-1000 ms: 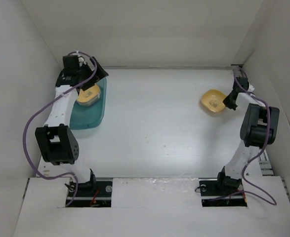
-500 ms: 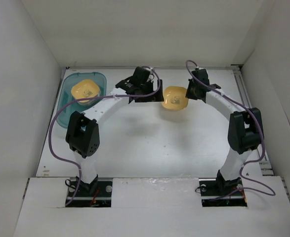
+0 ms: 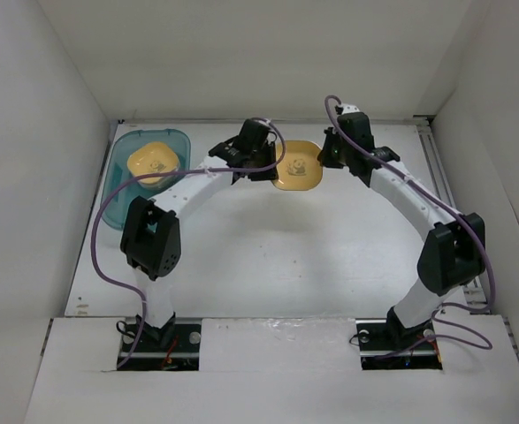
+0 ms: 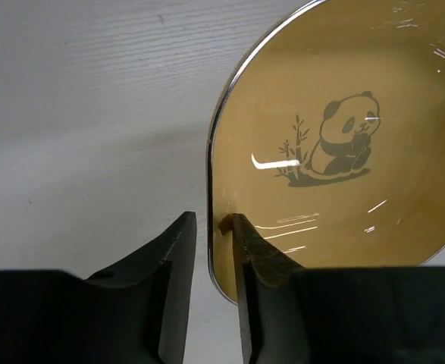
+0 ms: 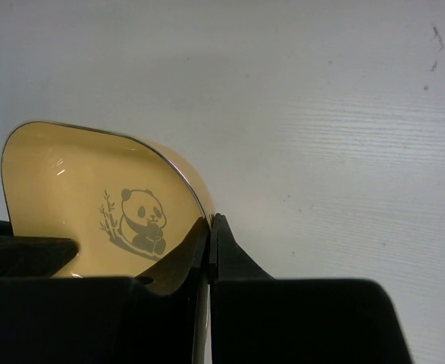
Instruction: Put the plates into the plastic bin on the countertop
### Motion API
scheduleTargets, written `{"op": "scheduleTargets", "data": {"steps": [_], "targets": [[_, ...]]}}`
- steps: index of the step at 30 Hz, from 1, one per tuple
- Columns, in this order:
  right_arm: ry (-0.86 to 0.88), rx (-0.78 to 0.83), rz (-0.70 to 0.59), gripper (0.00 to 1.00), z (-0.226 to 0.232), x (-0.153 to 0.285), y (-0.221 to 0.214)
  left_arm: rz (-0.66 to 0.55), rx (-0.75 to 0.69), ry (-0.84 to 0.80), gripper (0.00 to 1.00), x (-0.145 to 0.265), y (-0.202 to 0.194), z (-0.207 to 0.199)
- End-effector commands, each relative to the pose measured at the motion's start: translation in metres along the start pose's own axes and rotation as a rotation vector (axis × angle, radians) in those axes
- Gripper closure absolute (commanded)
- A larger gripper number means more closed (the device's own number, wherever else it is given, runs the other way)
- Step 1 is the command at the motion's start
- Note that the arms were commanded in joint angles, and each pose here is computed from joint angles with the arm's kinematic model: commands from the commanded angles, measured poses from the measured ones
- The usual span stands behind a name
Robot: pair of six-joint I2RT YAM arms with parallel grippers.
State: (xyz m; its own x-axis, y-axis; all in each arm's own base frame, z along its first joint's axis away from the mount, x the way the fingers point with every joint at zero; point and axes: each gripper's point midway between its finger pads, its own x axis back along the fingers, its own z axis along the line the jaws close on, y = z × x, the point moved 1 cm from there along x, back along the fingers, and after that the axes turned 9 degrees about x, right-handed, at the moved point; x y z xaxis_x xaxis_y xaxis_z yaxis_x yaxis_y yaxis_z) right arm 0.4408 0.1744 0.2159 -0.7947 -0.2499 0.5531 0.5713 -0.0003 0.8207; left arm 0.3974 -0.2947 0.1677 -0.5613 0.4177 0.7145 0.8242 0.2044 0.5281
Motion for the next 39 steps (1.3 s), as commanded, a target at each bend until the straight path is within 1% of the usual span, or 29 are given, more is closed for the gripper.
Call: {"op": "scheduleTargets", "data": {"steps": [1, 3, 4, 5, 6, 7, 8, 9, 11, 12, 13, 14, 15, 16, 18, 19, 20, 23, 26, 29, 30, 31, 32, 33, 34, 35, 36, 38, 39], "targets": [[0.091, 0.006, -0.070, 1.00, 0.019, 0.017, 0.020, -0.076, 0.006, 0.071, 0.80, 0.011, 0.021, 0.014], [0.105, 0.007, -0.076, 1.00, 0.021, 0.015, 0.019, -0.099, 0.007, 0.084, 1.00, 0.014, 0.026, 0.016], [0.116, 0.007, -0.074, 1.00, 0.023, 0.015, 0.019, -0.107, 0.007, 0.094, 1.00, 0.014, 0.027, 0.017], [0.124, 0.012, -0.074, 0.97, 0.027, 0.014, 0.016, -0.140, 0.008, 0.112, 1.00, 0.017, 0.035, 0.018], [0.121, 0.012, -0.062, 0.64, 0.026, 0.012, 0.011, -0.149, 0.017, 0.144, 1.00, 0.020, 0.037, 0.022], [0.121, 0.012, -0.062, 0.45, 0.026, 0.012, 0.010, -0.167, 0.017, 0.177, 1.00, 0.024, 0.042, 0.026], [0.106, 0.012, -0.055, 0.36, 0.023, 0.011, 0.006, -0.195, 0.024, 0.223, 1.00, 0.030, 0.051, 0.035], [0.092, 0.005, -0.048, 0.27, 0.016, 0.009, 0.004, -0.226, 0.066, 0.238, 1.00, 0.041, 0.069, 0.047], [0.075, 0.024, -0.016, 0.25, 0.006, 0.005, -0.011, -0.252, 0.108, 0.256, 1.00, 0.054, 0.086, 0.066], [0.064, 0.018, -0.015, 0.25, 0.000, 0.007, -0.013, -0.291, 0.147, 0.276, 1.00, 0.070, 0.101, 0.086], [0.052, 0.025, 0.006, 0.24, -0.007, 0.003, -0.025, -0.328, 0.166, 0.275, 1.00, 0.079, 0.113, 0.092], [0.054, 0.037, -0.002, 0.24, -0.008, 0.004, -0.028, -0.344, 0.188, 0.302, 1.00, 0.085, 0.118, 0.107], [0.055, 0.031, 0.007, 0.24, -0.012, 0.005, -0.033, -0.374, 0.234, 0.341, 1.00, 0.098, 0.128, 0.135], [0.061, 0.038, 0.013, 0.24, -0.015, 0.003, -0.038, -0.370, 0.271, 0.355, 1.00, 0.099, 0.129, 0.150], [0.055, 0.040, 0.050, 0.24, -0.022, 0.000, -0.057, -0.401, 0.346, 0.379, 1.00, 0.107, 0.137, 0.179], [0.065, 0.049, 0.056, 0.24, -0.022, -0.001, -0.061, -0.406, 0.429, 0.400, 1.00, 0.111, 0.138, 0.209], [0.053, 0.042, 0.082, 0.24, -0.029, -0.003, -0.073, -0.419, 0.469, 0.407, 1.00, 0.116, 0.142, 0.221], [0.084, 0.054, 0.077, 0.24, -0.029, -0.002, -0.076, -0.457, 0.571, 0.457, 1.00, 0.127, 0.146, 0.260], [0.088, 0.061, 0.089, 0.24, -0.036, 0.000, -0.083, -0.496, 0.642, 0.488, 1.00, 0.140, 0.150, 0.289], [0.091, 0.074, 0.078, 0.24, -0.039, 0.005, -0.080, -0.488, 0.698, 0.531, 1.00, 0.137, 0.147, 0.317], [0.102, 0.073, 0.079, 0.24, -0.037, 0.006, -0.080, -0.465, 0.725, 0.524, 1.00, 0.136, 0.141, 0.328], [0.102, 0.073, 0.079, 0.24, -0.037, 0.006, -0.080, -0.455, 0.726, 0.505, 0.95, 0.134, 0.141, 0.325], [0.102, 0.073, 0.079, 0.24, -0.037, 0.006, -0.080, -0.444, 0.735, 0.507, 0.86, 0.131, 0.139, 0.330], [0.103, 0.074, 0.070, 0.24, -0.037, 0.006, -0.076, -0.440, 0.735, 0.499, 0.73, 0.130, 0.139, 0.329], [0.103, 0.074, 0.069, 0.24, -0.037, 0.006, -0.076, -0.460, 0.728, 0.478, 0.64, 0.135, 0.144, 0.324], [0.103, 0.074, 0.069, 0.24, -0.037, 0.006, -0.076, -0.454, 0.730, 0.480, 0.45, 0.136, 0.140, 0.324], [0.113, 0.075, 0.058, 0.24, -0.034, 0.007, -0.071, -0.480, 0.722, 0.467, 0.38, 0.143, 0.144, 0.319], [0.125, 0.084, 0.042, 0.24, -0.028, 0.010, -0.065, -0.499, 0.716, 0.457, 0.30, 0.151, 0.147, 0.314], [0.136, 0.092, 0.035, 0.24, -0.022, 0.010, -0.061, -0.488, 0.712, 0.455, 0.06, 0.150, 0.143, 0.310]]}}
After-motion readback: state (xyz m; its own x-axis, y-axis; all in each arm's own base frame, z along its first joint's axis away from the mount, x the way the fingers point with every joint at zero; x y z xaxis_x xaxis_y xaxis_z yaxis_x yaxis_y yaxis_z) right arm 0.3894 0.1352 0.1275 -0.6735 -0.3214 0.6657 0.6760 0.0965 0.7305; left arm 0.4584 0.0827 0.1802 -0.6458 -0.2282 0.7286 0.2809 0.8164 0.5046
